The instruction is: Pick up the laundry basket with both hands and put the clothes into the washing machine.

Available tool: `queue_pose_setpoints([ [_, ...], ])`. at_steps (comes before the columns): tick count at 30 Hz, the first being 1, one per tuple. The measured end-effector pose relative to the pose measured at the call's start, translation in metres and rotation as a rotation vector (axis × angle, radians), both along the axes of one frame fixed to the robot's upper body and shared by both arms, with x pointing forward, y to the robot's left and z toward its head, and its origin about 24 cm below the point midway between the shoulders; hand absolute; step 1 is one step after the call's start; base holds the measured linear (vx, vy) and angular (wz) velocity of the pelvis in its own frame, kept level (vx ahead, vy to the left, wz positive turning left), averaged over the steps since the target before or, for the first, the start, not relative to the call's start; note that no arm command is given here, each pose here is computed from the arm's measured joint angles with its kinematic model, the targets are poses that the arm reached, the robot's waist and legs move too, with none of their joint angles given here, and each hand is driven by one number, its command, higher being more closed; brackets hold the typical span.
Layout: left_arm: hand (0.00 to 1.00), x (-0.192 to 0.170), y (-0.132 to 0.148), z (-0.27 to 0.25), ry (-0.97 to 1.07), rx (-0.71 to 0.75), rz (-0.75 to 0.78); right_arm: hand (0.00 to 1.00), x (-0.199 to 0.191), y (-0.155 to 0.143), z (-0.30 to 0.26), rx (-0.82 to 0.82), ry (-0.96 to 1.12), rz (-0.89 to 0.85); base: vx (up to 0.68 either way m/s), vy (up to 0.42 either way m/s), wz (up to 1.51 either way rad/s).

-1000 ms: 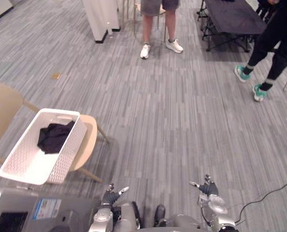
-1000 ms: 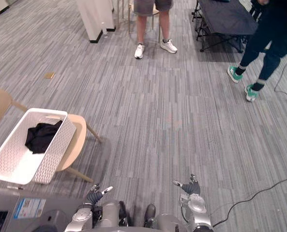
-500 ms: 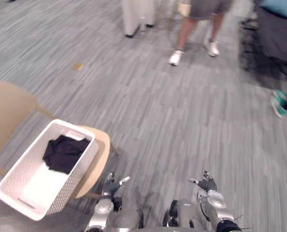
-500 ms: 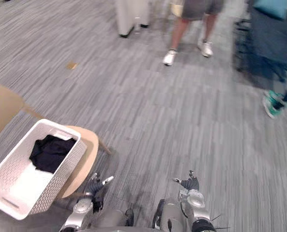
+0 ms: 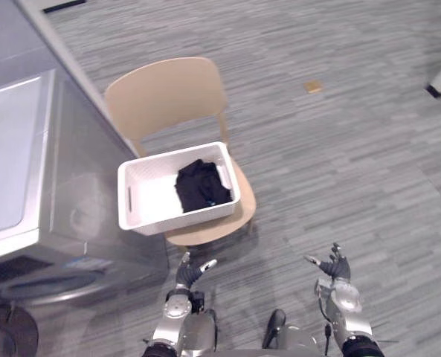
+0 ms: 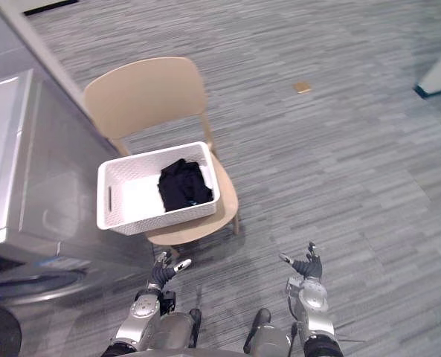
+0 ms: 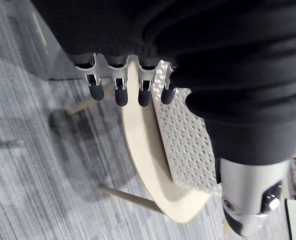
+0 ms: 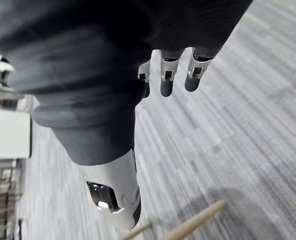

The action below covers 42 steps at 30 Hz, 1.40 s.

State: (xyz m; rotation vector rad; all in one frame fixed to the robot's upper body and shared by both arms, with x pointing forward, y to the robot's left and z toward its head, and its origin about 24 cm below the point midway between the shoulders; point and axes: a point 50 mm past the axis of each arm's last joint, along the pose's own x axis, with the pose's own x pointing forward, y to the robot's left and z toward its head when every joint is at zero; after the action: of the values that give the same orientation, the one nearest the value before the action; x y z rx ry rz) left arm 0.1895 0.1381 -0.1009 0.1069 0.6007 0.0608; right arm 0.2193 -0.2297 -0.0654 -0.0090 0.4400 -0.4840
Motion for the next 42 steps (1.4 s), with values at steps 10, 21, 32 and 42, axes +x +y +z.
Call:
queue_pose_setpoints([
  [10,0.00,-0.038,0.031,-0.017,0.100,0.142,-0.082,0.00,0.020,-0.008,0.039,-0.450,-0.034,0.242,0.03,0.122,0.53],
  [21,0.00,-0.033,0.020,-0.018,0.081,0.108,-0.093,0.00,0.070,-0.008,0.108,-0.774,-0.216,0.436,0.15,-0.149,0.72],
  [32,0.00,-0.006,0.020,-0.005,-0.009,0.101,-0.086,0.00,0.160,0.011,0.181,-0.987,-0.248,0.552,-0.06,-0.004,0.42],
  [42,0.00,0.021,0.020,0.011,-0.112,0.068,0.012,0.00,0.176,-0.056,0.236,-1.101,-0.061,0.246,-0.18,-0.019,0.15],
])
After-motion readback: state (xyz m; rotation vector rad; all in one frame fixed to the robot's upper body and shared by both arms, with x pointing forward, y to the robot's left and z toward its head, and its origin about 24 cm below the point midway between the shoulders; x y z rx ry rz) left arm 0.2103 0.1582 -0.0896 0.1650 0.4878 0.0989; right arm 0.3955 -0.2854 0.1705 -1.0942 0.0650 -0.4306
